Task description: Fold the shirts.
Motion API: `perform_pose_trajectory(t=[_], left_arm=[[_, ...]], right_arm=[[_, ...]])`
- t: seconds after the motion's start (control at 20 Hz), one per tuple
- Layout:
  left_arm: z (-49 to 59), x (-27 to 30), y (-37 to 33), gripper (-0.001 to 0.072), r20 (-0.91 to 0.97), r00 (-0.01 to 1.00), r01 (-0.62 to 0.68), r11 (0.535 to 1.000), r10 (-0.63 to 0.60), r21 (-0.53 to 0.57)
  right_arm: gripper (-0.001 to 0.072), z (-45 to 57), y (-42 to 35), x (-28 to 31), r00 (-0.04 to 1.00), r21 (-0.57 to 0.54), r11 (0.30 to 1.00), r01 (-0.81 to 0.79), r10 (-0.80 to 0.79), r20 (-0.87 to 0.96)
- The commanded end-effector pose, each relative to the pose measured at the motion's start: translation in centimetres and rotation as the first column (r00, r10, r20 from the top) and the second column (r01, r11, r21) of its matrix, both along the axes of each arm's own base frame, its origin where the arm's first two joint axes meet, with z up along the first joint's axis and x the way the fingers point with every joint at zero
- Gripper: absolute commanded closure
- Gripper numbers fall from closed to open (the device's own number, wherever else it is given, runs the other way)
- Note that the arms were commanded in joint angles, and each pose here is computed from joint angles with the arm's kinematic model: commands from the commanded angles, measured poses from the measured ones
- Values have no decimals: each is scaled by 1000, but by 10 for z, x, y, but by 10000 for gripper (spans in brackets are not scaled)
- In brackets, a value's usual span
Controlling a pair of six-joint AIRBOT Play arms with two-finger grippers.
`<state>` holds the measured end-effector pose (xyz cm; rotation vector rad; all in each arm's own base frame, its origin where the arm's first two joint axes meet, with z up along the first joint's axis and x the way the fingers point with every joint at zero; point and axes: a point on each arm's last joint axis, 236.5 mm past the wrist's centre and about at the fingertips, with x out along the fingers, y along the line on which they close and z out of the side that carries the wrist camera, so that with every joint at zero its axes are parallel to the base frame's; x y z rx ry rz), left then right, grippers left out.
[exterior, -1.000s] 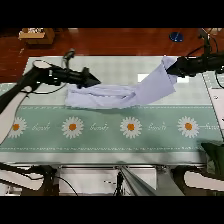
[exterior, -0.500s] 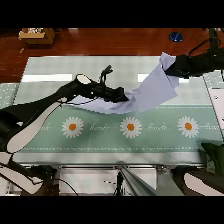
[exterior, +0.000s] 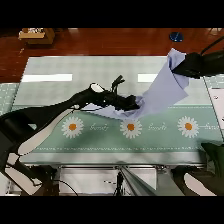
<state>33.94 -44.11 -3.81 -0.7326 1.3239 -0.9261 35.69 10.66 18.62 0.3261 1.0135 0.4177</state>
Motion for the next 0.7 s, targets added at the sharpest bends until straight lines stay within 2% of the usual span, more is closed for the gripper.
perform_pose_trajectory(t=[0.0, 0.1, 0.2, 0.25, 0.35, 0.5, 0.65], left_arm=[[17, 28, 47, 685, 122, 992, 8, 997, -18, 78], [31, 53, 118, 685, 211, 977, -17, 976, -30, 218], [59, 76, 203, 684, 295, 956, -105, 934, 0, 340], [80, 83, 243, 684, 337, 941, -163, 916, 32, 367], [124, 88, 308, 683, 402, 905, -292, 888, 136, 357], [188, 76, 393, 683, 511, 811, -488, 812, 285, 322], [229, 44, 437, 683, 570, 746, -584, 750, 345, 311]], right_arm=[[685, 3, 4, -1, 1000, -10, 1000, 2, -2, 12], [685, 1, 23, 2, 999, -35, 999, -34, 36, 39], [685, -6, 54, 8, 995, -49, 996, -80, 83, 59], [685, -12, 71, 12, 992, -52, 993, -104, 107, 64], [685, -34, 109, 20, 986, -55, 986, -155, 158, 56], [685, -83, 169, 33, 979, -33, 978, -205, 205, 9], [685, -130, 234, 42, 979, 51, 978, -202, 203, -14]])
